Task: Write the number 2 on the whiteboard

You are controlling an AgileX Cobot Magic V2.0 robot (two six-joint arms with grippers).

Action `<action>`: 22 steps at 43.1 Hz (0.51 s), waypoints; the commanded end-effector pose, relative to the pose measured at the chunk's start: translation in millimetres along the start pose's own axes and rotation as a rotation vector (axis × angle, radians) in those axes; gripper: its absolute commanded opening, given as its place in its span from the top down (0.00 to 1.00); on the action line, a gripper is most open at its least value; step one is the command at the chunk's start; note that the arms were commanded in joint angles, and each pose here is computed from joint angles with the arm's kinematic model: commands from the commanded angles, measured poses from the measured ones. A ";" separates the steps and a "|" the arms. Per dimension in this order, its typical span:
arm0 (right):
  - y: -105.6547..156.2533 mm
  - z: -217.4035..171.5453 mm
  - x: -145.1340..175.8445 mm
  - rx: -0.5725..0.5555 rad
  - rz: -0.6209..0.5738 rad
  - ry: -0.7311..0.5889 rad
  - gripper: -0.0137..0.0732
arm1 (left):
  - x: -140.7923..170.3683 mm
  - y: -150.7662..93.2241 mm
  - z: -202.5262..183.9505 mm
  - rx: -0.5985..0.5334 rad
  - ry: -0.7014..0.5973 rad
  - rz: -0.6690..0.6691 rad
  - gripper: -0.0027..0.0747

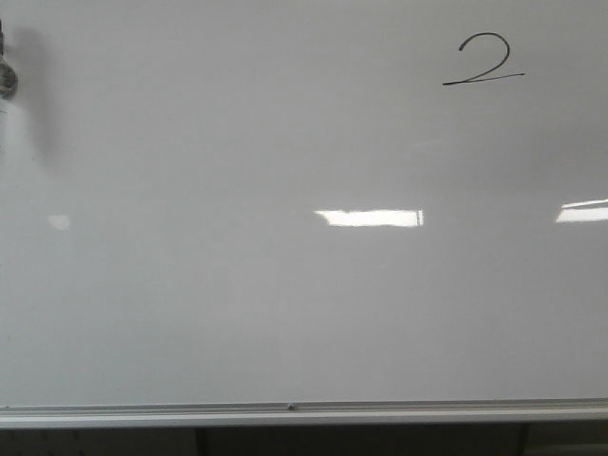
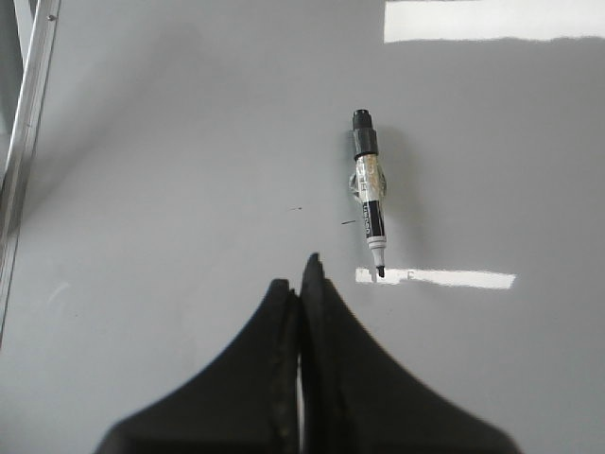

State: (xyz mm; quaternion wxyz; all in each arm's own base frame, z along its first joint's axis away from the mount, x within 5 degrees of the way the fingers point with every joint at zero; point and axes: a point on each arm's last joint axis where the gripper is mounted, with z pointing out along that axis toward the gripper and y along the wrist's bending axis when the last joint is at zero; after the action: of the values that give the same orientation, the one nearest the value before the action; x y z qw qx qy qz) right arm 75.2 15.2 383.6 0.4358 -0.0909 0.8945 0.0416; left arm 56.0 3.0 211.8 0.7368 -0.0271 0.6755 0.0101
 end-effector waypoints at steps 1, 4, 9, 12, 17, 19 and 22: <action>-2.1 -6.8 -11.9 0.021 -0.006 -0.091 0.94 | 2.6 0.2 -1.7 0.003 -0.075 -0.011 0.99; -1.2 -4.9 -9.2 0.012 -0.013 -0.094 0.94 | 2.6 0.2 -1.7 0.003 -0.075 -0.011 0.99; -2.3 4.4 6.3 0.024 -0.013 -0.091 0.94 | 2.6 0.2 -1.7 0.003 -0.075 -0.011 0.99; -4.2 13.5 20.2 0.045 0.000 -0.111 0.94 | 2.6 0.2 -1.7 0.003 -0.075 -0.011 0.99; -8.4 27.3 38.5 0.095 0.038 -0.239 0.94 | 2.6 0.2 -1.7 0.003 -0.075 -0.011 0.99; -9.8 31.4 46.7 0.114 0.050 -0.298 0.94 | 2.6 0.2 -1.7 0.003 -0.075 -0.011 0.99; -11.3 39.1 57.9 0.140 0.057 -0.392 0.94 | 2.6 0.2 -1.7 0.003 -0.075 -0.011 0.99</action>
State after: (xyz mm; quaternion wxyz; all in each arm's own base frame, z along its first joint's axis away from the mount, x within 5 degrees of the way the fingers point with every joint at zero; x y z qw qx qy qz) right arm 70.0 4.8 309.9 0.5165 -0.0362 0.8554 0.0166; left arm 56.0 3.0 211.8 0.7368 -0.0271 0.6755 0.0101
